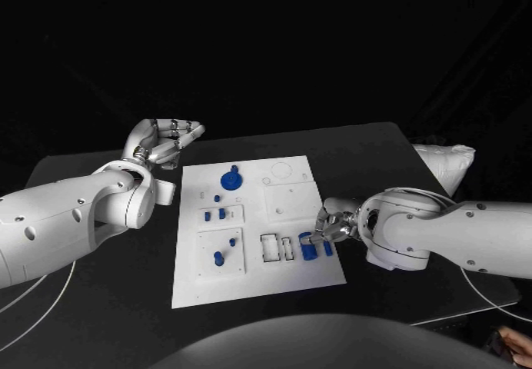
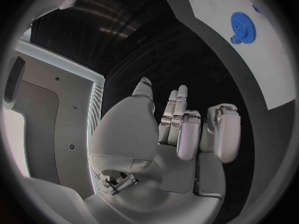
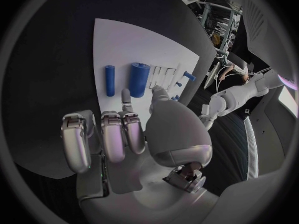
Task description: Assemble the parts on the task board
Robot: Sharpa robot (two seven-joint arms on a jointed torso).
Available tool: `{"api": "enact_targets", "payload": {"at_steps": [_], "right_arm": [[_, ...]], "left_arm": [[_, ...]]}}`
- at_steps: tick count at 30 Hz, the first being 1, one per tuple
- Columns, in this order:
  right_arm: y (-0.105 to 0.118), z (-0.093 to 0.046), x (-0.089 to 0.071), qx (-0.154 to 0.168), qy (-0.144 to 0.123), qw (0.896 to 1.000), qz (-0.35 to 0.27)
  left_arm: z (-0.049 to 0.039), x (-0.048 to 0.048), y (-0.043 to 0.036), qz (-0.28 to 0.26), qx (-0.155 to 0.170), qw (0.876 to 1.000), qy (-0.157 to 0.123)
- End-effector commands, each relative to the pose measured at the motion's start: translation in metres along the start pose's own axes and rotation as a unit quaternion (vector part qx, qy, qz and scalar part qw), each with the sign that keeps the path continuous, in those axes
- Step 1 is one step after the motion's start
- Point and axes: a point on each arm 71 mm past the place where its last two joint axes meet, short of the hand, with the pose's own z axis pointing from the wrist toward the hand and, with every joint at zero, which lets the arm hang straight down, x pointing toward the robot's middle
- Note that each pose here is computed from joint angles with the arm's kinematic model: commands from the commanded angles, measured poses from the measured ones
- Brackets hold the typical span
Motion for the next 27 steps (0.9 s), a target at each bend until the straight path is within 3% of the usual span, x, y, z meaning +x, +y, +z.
{"api": "enact_targets", "payload": {"at_steps": [1, 27], "right_arm": [[0.000, 0.002, 0.002, 0.006, 0.002, 1.000, -0.011], [0.006, 0.020, 0.017, 0.024, 0.050, 0.998, -0.036]], "left_arm": [[-0.0002, 0.0018, -0.0013, -0.006, 0.004, 1.000, 0.007], [-0.0024, -0.0012, -0.0007, -0.006, 0.003, 1.000, 0.008]]}}
